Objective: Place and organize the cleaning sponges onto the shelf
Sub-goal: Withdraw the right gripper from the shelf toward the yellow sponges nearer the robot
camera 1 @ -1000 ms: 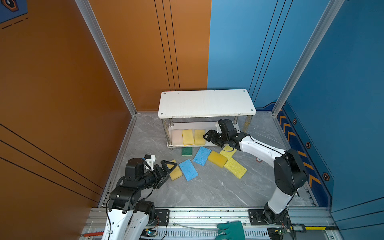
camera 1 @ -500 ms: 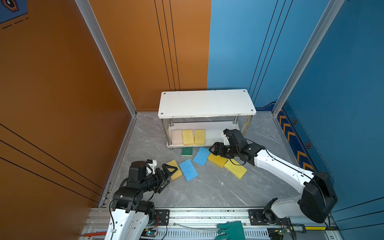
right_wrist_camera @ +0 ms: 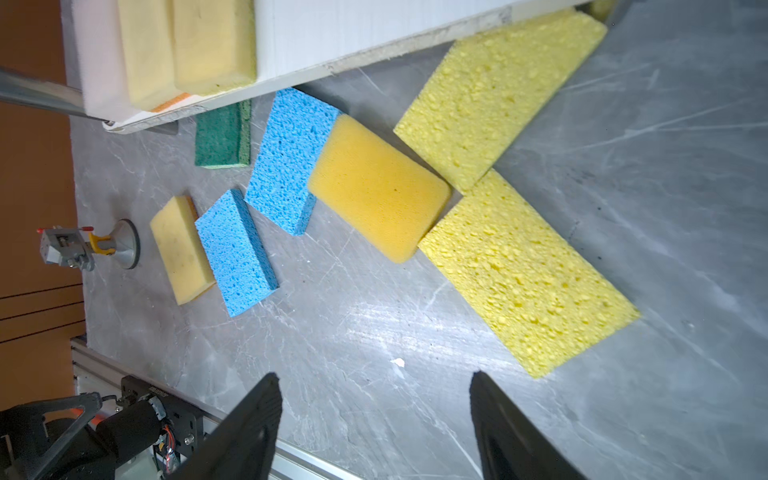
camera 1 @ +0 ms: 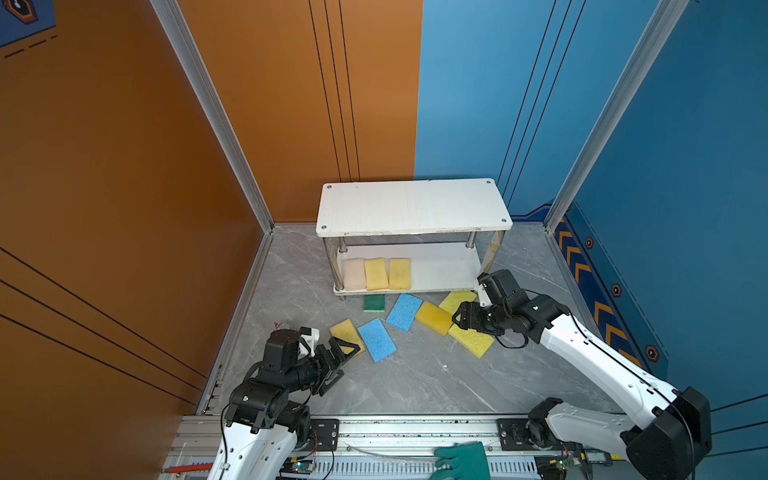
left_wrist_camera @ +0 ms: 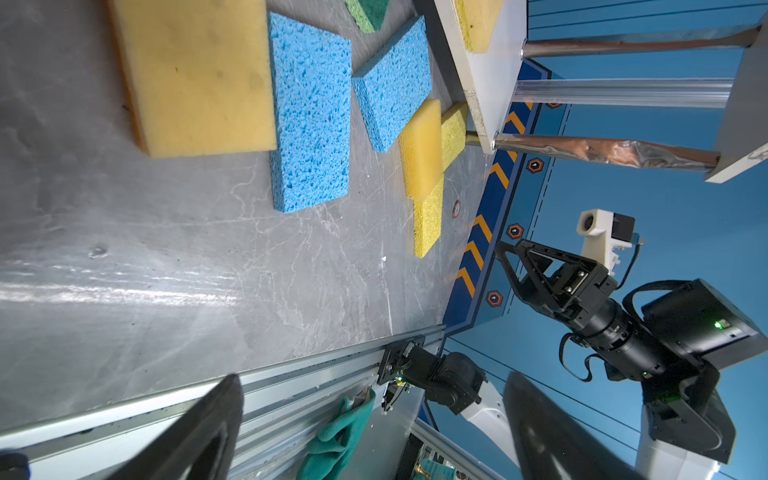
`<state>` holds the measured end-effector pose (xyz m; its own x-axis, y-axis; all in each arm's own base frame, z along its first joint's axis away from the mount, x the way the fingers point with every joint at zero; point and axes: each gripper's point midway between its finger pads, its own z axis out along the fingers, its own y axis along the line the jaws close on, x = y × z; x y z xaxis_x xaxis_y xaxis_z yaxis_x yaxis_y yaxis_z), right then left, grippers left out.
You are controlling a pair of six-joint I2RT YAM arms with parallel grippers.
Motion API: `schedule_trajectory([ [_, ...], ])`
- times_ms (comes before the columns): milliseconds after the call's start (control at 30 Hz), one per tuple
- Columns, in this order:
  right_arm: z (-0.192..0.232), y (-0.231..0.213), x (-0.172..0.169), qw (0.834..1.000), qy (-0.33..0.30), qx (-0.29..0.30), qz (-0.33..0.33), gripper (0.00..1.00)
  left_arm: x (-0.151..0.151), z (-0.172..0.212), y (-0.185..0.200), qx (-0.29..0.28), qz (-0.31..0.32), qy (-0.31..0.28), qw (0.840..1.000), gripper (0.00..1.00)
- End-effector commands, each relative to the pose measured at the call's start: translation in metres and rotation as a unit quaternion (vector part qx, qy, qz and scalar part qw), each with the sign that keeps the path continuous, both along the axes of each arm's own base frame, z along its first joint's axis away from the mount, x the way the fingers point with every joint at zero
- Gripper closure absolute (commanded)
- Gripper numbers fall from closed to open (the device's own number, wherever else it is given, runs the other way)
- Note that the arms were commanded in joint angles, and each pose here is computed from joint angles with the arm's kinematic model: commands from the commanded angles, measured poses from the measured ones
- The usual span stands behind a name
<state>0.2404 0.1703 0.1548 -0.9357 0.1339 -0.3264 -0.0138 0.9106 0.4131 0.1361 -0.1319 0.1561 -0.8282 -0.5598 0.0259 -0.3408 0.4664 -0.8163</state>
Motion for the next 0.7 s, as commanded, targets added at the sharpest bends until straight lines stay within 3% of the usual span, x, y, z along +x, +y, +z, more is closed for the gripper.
schedule_trajectory([
  [0, -0.017, -0.018, -0.019, 0.999, 0.039, -0.033, 0.008, 0.26, -0.004, -0.010, 0.002, 0.016, 0.006, 0.010, 1.000, 0.02],
  [300, -0.053, -0.065, -0.015, 0.991, 0.108, -0.062, -0.045, 0.27, -0.013, -0.021, -0.004, 0.039, -0.017, 0.014, 0.999, 0.02],
  [667, -0.084, -0.070, 0.012, 0.986, 0.149, -0.073, -0.006, 0.29, -0.016, -0.018, -0.006, 0.030, -0.024, 0.008, 0.999, 0.02],
])
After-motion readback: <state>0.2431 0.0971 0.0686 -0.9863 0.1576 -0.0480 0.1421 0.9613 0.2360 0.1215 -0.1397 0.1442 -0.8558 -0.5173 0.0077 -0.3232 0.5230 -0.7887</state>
